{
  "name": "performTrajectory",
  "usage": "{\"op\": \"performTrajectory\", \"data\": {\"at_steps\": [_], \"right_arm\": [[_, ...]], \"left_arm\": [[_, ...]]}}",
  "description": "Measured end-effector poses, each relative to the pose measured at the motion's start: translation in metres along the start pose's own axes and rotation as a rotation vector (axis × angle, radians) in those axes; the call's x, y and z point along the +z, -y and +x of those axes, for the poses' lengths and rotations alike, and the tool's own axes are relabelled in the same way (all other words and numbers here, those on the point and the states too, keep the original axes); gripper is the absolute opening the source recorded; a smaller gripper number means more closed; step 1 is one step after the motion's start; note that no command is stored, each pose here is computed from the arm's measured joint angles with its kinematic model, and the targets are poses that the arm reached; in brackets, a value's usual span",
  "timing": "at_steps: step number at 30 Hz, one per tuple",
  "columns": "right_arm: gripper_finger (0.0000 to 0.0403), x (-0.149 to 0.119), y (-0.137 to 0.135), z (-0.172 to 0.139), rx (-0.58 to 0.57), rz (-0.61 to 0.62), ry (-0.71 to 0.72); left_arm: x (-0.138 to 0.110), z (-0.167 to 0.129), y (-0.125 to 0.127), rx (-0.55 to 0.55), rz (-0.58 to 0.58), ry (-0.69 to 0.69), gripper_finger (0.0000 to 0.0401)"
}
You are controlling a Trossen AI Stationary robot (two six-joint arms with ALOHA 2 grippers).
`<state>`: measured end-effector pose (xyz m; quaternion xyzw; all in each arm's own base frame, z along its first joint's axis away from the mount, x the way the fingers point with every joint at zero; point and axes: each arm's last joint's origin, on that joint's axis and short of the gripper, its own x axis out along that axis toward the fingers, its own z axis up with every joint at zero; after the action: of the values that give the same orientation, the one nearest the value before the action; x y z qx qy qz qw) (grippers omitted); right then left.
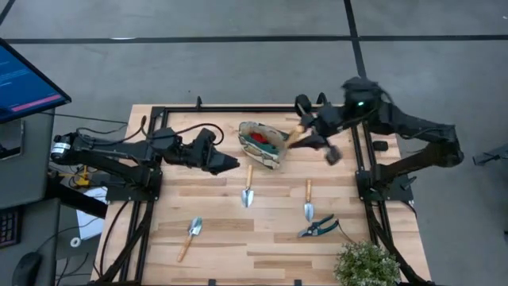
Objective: Pick & Place Garden tools in Gardening bag
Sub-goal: Put the brown trowel into the gardening bag
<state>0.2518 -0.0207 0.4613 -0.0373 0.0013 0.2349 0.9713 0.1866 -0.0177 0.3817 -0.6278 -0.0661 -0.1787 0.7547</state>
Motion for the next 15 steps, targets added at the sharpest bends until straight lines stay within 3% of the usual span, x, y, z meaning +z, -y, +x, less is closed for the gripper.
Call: {"op": "performTrajectory", "data": {"at_steps": [8,12,15], "right_arm": [[0.0065,0.030,-0.016,-0.013,0.334,0.049,0.193],[0.0065,0.030,-0.017,-0.010,0.346,0.055,0.201],[0.0065,0.024,-0.013,-0.006,0.265,0.084,0.170]], "left_arm": [[0.000,0.000,0.002,-0.019,0.196,0.007,0.0184],[0.002,0.000,0.003,-0.033,0.234,0.018,0.0175],[0.006,-0.002,0.005,-0.041,0.246,0.040,0.0170]]}}
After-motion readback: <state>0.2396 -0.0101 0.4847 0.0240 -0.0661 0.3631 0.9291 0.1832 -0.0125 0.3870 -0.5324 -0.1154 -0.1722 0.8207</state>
